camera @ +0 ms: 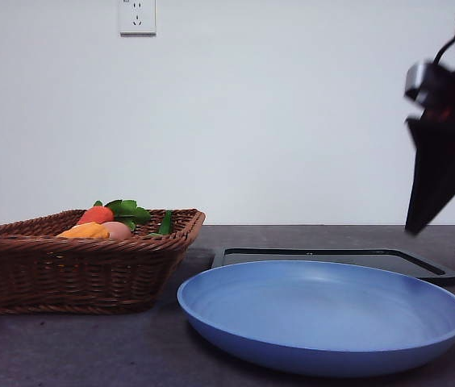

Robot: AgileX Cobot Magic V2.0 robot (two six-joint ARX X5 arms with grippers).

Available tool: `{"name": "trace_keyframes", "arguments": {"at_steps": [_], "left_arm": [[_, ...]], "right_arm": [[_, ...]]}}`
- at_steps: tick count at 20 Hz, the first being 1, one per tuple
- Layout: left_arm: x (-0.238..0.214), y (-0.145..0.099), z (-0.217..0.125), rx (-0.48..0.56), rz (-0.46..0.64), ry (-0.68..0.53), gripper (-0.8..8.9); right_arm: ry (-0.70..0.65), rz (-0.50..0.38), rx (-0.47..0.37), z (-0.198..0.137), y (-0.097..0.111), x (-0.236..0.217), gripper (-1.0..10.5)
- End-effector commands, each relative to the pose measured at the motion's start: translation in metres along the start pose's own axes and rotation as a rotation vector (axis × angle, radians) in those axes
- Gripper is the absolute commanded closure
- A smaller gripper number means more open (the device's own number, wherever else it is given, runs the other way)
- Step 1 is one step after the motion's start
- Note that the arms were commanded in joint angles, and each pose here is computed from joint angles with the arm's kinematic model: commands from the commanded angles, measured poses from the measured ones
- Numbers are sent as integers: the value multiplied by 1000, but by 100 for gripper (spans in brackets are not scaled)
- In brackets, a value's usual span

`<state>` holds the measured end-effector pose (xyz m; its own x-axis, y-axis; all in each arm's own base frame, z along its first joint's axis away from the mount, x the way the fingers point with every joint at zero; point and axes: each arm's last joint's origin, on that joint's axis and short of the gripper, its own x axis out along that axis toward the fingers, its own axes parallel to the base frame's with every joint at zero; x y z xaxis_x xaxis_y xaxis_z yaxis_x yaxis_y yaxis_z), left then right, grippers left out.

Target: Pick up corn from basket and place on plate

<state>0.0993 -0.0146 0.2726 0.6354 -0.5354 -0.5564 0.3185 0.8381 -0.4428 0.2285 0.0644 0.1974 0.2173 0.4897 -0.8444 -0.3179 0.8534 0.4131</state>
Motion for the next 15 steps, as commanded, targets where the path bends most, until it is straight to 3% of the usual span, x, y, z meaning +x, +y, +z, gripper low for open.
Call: {"name": "trace_keyframes", "arguments": {"at_steps": [1, 5, 15], "left_arm": [[-3, -2, 5, 13, -4, -21, 396], [-3, -2, 5, 12, -4, -21, 396], [-2, -2, 5, 3, -4, -17, 396]], "right_arm": [[27, 3, -16, 8, -1, 13, 631], [81, 10, -16, 9, -3, 33, 669], [116, 21, -42, 8, 2, 44, 945]]}}
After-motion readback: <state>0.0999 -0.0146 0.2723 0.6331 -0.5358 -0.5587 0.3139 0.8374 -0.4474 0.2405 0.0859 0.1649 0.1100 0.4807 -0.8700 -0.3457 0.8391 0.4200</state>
